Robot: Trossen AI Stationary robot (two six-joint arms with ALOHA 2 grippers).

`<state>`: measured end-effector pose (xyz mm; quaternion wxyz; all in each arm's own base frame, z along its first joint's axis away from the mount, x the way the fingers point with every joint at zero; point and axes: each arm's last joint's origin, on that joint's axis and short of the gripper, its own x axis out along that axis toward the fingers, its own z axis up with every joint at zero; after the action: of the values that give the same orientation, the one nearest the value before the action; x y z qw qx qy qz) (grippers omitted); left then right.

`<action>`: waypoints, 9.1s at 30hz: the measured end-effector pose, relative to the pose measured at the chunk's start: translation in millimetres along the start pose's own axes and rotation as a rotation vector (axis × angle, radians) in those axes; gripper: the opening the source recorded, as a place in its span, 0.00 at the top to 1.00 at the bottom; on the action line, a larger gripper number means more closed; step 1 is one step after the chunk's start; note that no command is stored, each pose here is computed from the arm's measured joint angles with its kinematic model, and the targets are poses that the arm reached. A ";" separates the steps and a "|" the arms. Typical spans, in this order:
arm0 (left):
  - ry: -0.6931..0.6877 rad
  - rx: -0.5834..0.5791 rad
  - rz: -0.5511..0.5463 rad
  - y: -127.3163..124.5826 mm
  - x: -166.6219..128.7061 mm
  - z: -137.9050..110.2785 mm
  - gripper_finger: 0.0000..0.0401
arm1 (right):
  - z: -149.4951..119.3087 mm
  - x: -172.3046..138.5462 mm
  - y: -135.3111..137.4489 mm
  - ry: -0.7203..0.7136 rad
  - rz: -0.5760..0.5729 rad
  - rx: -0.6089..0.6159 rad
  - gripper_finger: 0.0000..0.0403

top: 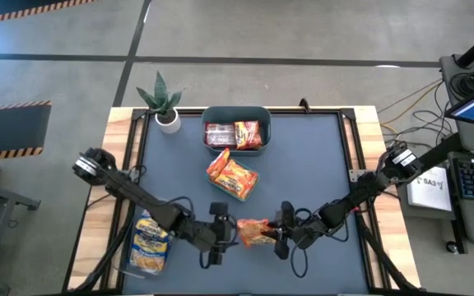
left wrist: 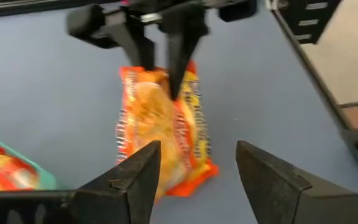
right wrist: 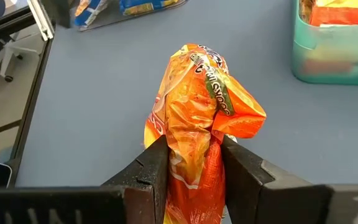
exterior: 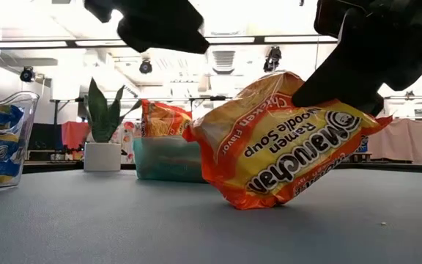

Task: Sort Maruchan noodles
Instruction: Put the orange noodle pack into the green bin, then return to Home Position

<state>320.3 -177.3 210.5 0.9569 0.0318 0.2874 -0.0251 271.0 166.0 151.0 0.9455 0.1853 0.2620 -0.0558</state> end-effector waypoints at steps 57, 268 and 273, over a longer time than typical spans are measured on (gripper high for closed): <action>-0.027 -0.077 -0.015 38.3 51.8 -5.3 0.70 | 32.9 -49.7 2.1 -0.024 0.042 0.051 0.46; -0.509 -0.096 0.448 117.1 -207.8 -118.5 0.98 | 68.1 -126.8 -123.0 -0.446 0.189 -0.358 0.48; -0.545 -0.129 0.440 123.7 -211.9 -128.2 0.98 | 61.0 -135.9 -128.3 -0.484 0.198 -0.355 0.48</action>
<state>81.6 -38.0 226.4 0.9810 0.0246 0.0087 0.1922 157.6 25.2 228.4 0.9988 0.0234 0.0156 0.0408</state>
